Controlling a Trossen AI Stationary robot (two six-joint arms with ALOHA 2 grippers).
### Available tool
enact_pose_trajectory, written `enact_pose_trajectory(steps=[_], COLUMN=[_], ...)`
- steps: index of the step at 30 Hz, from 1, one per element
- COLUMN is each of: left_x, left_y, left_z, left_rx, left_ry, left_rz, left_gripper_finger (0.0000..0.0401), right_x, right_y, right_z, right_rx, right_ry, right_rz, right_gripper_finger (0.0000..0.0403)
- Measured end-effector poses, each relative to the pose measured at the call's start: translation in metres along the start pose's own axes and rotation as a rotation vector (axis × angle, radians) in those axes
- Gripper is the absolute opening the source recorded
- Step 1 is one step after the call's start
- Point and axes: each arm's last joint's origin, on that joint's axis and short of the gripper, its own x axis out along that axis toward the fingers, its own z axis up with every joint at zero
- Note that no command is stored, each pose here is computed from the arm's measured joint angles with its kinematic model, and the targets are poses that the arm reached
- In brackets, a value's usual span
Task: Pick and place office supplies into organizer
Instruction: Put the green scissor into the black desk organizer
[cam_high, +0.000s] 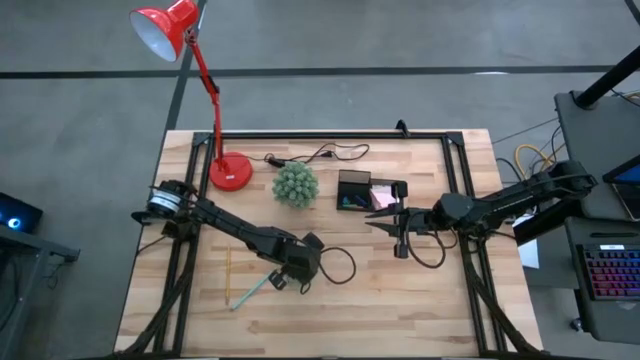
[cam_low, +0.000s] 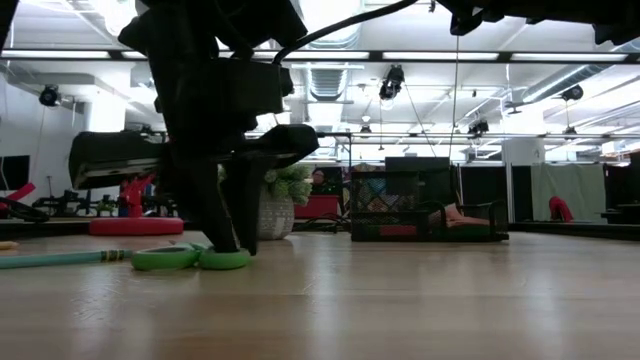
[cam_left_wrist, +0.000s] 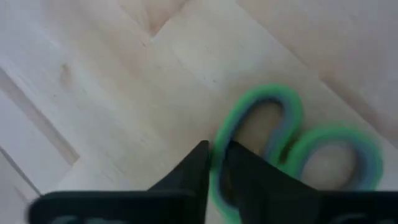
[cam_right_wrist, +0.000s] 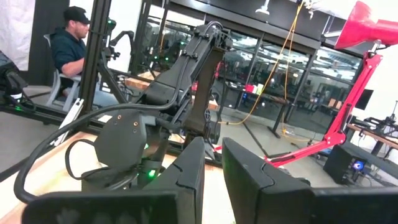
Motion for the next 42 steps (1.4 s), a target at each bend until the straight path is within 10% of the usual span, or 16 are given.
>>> enact_pose_trajectory(steps=[25,30,42], left_x=[-0.062,-0.075,-0.120], left_y=[0.025,0.026,0.048], left_z=[0.029,0.030,0.032], left_rx=[-0.023,-0.026,-0.145], left_ry=[-0.160,-0.181,-0.280], left_rz=[0.125,0.140,0.488], left_gripper_finger=[0.0002,0.0002,0.0002], right_x=[-0.001,-0.009,-0.043], right_y=[-0.001,-0.010,-0.010], right_z=[0.002,0.024,0.038], right_rx=[0.021,0.131,0.182], right_ry=[-0.009,-0.073,-0.035], right_rz=[-0.003,-0.151,-0.120], right_gripper_finger=[0.0047,0.0047,0.0047])
